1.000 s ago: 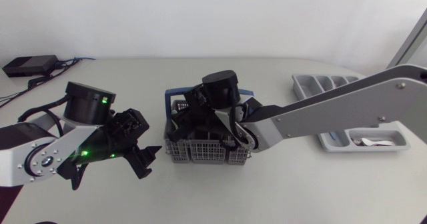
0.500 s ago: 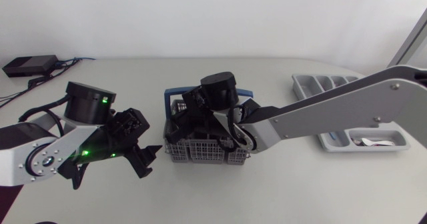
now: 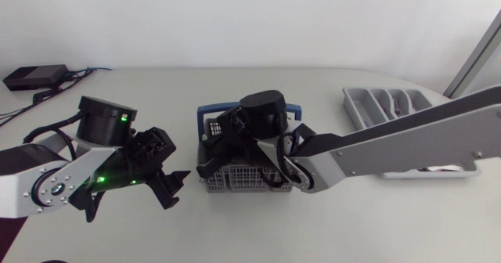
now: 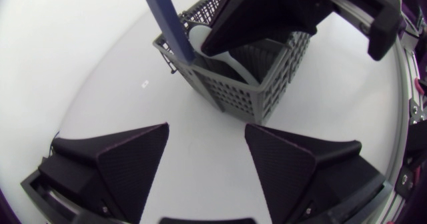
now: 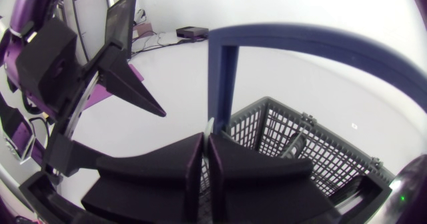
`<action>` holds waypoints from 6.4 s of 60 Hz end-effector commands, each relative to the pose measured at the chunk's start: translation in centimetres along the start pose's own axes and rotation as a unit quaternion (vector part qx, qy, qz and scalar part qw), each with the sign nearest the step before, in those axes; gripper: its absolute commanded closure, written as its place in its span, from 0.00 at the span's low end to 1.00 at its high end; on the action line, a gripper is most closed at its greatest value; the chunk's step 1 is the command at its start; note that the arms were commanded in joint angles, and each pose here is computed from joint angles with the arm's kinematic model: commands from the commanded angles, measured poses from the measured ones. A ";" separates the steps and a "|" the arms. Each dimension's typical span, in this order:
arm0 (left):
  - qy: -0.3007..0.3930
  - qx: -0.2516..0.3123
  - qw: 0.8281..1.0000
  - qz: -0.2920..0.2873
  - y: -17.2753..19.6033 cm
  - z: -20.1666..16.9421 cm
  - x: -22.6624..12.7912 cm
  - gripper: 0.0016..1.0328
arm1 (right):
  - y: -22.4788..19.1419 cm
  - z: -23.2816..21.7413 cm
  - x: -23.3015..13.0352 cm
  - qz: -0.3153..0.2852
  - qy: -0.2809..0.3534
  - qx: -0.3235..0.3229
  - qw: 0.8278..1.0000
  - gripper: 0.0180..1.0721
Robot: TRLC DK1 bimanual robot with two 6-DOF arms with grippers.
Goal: Unload the cutlery basket into the drawer organizer.
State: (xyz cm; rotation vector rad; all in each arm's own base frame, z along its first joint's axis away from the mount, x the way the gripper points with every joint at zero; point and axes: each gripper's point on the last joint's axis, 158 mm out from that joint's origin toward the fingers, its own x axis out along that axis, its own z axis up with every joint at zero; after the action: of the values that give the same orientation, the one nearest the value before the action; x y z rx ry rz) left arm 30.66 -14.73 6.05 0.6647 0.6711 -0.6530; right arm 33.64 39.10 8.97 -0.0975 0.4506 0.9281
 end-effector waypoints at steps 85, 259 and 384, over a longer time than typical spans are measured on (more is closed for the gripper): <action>0.004 0.003 1.000 -0.012 -0.7 0.2 -0.5 0.23 | -11.0 10.2 -23.8 -0.110 -0.174 0.091 0.974 0.94; -0.021 0.011 0.999 -0.047 -2.6 8.9 -2.3 0.23 | -33.2 -15.6 -41.1 -0.285 0.165 -0.147 0.933 0.47; -0.042 0.022 0.995 -0.092 -6.8 10.5 2.1 0.22 | -10.0 -2.5 -12.7 -0.151 -0.012 -0.011 0.988 0.49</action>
State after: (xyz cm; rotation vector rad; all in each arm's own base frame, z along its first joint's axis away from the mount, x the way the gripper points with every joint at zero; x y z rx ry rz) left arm 31.40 -27.47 10.19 0.6299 0.6053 -0.8559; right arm 33.52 22.32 10.37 -0.1956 0.4041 0.6562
